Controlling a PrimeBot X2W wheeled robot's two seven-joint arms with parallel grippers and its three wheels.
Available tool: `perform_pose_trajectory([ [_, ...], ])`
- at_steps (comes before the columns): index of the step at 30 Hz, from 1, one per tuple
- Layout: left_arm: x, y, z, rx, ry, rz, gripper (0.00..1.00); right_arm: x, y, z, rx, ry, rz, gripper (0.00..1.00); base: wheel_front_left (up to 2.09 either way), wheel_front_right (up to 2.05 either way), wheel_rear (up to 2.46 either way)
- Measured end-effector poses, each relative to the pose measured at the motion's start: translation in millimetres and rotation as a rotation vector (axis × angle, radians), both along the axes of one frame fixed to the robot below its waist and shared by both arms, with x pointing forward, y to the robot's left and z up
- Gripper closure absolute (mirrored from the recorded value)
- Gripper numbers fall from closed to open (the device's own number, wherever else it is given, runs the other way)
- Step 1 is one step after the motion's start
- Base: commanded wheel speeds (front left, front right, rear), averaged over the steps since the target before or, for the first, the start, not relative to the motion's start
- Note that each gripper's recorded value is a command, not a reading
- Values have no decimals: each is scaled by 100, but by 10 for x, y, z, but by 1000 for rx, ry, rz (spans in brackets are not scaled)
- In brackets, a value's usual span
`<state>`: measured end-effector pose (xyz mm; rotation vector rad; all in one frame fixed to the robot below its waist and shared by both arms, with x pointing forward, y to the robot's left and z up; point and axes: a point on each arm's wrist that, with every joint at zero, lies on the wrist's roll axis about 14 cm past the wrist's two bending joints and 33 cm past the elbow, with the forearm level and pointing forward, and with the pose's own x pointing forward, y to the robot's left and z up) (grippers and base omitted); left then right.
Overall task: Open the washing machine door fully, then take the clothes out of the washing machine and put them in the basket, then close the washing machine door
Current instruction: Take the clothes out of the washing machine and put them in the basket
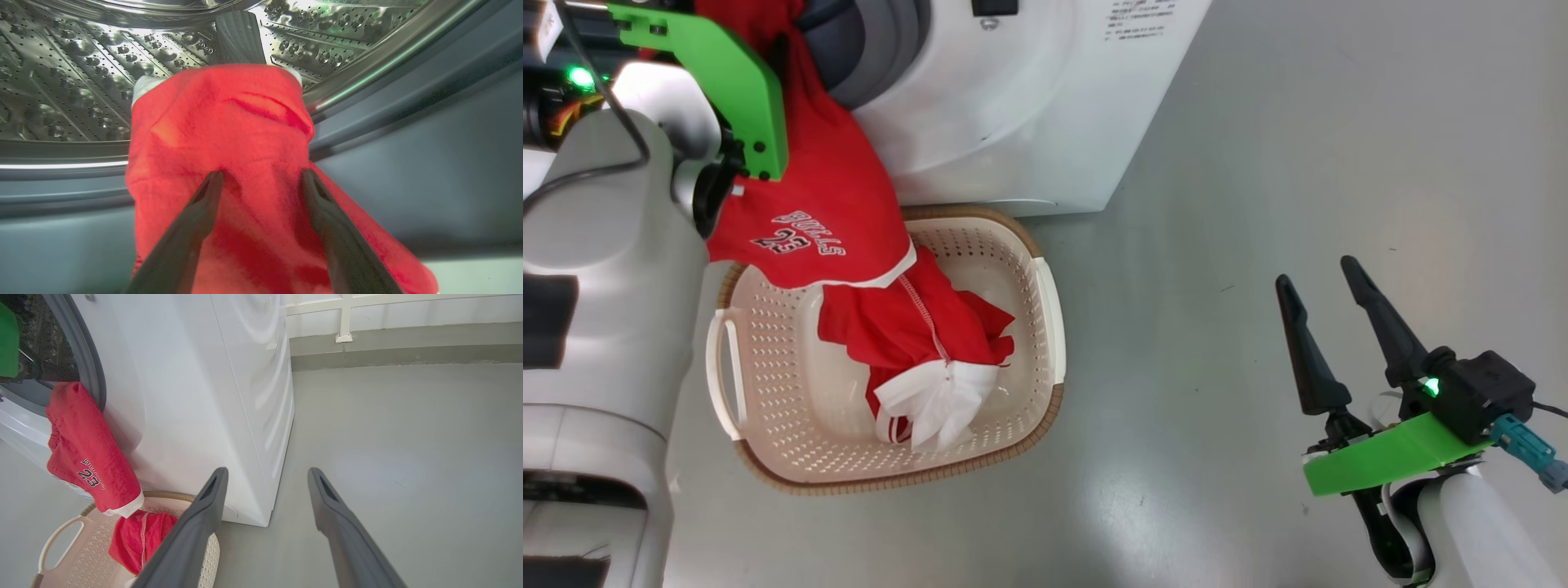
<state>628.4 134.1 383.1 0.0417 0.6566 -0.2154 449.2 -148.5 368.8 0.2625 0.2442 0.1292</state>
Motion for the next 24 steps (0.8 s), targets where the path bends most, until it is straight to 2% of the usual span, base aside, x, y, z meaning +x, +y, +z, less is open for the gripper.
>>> perform_pose_trajectory([
  [9,-52,-7,-87,36,36,-21,0,-25,1,17,-2,0,3,0,0,0,0],
  [10,-53,-1,-91,38,32,-22,20,-26,-3,20,-3,-1,2,0,0,0,0],
  [11,-56,5,-94,43,33,-24,51,-27,-4,24,-3,-1,1,0,0,0,0],
  [12,-52,11,-90,45,28,-25,60,-28,-6,26,-3,-2,1,0,0,0,0],
  [14,-49,28,-85,49,23,-24,100,-29,-9,32,-3,-3,0,0,0,0,0],
  [20,-27,46,-27,41,-19,-19,100,-20,3,39,-2,-6,3,0,0,0,0],
  [24,26,57,90,-4,-96,2,100,-8,18,45,1,-9,6,0,0,0,0],
])
